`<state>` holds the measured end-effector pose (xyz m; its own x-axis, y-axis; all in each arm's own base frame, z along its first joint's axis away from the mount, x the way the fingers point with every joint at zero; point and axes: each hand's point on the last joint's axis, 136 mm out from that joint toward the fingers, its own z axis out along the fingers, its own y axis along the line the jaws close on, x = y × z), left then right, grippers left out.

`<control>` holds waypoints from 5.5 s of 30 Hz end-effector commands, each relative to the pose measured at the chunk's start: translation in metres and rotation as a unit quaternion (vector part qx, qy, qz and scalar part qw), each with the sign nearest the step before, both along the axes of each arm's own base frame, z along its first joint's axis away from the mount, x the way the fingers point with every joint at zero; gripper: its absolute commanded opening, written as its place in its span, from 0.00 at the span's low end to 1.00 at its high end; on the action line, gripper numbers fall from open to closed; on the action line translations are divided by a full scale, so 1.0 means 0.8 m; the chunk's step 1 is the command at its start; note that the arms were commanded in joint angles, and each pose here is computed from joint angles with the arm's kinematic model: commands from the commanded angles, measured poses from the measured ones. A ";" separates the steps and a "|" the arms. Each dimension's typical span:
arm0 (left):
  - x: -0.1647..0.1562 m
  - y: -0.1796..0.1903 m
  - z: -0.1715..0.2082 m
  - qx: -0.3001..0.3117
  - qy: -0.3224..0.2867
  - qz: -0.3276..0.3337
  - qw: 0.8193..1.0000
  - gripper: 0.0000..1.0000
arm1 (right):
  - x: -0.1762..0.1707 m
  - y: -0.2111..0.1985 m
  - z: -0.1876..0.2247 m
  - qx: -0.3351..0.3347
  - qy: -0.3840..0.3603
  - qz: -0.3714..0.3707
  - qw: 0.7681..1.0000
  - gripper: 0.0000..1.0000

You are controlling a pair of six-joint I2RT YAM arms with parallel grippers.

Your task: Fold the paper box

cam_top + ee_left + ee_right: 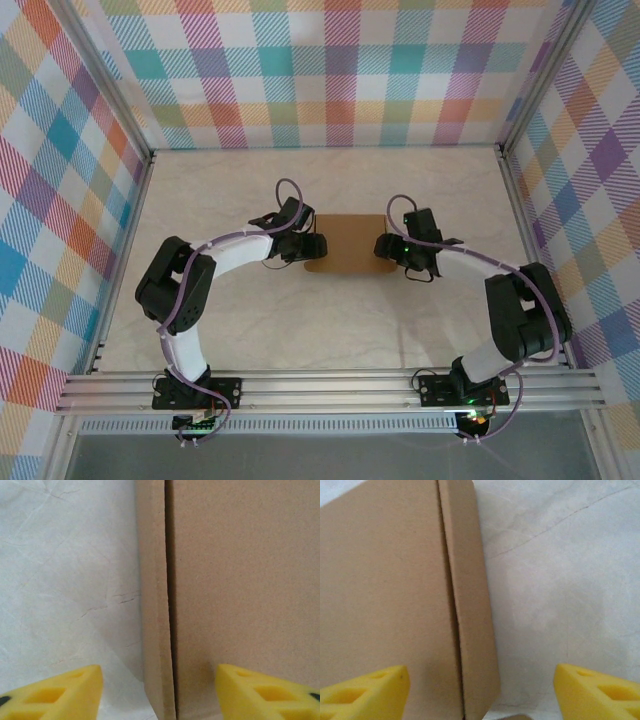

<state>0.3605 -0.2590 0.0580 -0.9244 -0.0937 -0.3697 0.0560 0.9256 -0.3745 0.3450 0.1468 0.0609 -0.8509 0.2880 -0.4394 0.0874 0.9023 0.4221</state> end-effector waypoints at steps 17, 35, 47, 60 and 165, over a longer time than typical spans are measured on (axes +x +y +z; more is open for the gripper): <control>0.056 0.000 0.001 -0.135 0.026 0.028 0.990 0.36 | 0.020 -0.005 0.028 0.175 0.013 -0.044 0.983 0.81; 0.048 0.040 -0.039 -0.233 0.071 0.042 0.969 0.27 | 0.040 0.027 0.034 0.245 0.016 -0.007 0.969 0.95; 0.048 0.062 -0.060 -0.270 0.097 0.072 0.955 0.27 | 0.044 0.061 0.025 0.323 0.039 0.048 0.944 0.93; 0.048 0.073 -0.073 -0.281 0.106 0.088 0.950 0.28 | 0.048 0.089 0.050 0.373 0.030 0.098 0.922 0.83; -0.012 0.031 0.173 0.506 -0.590 -0.177 0.604 0.45 | -0.011 0.072 0.220 0.436 -0.027 0.122 0.891 0.49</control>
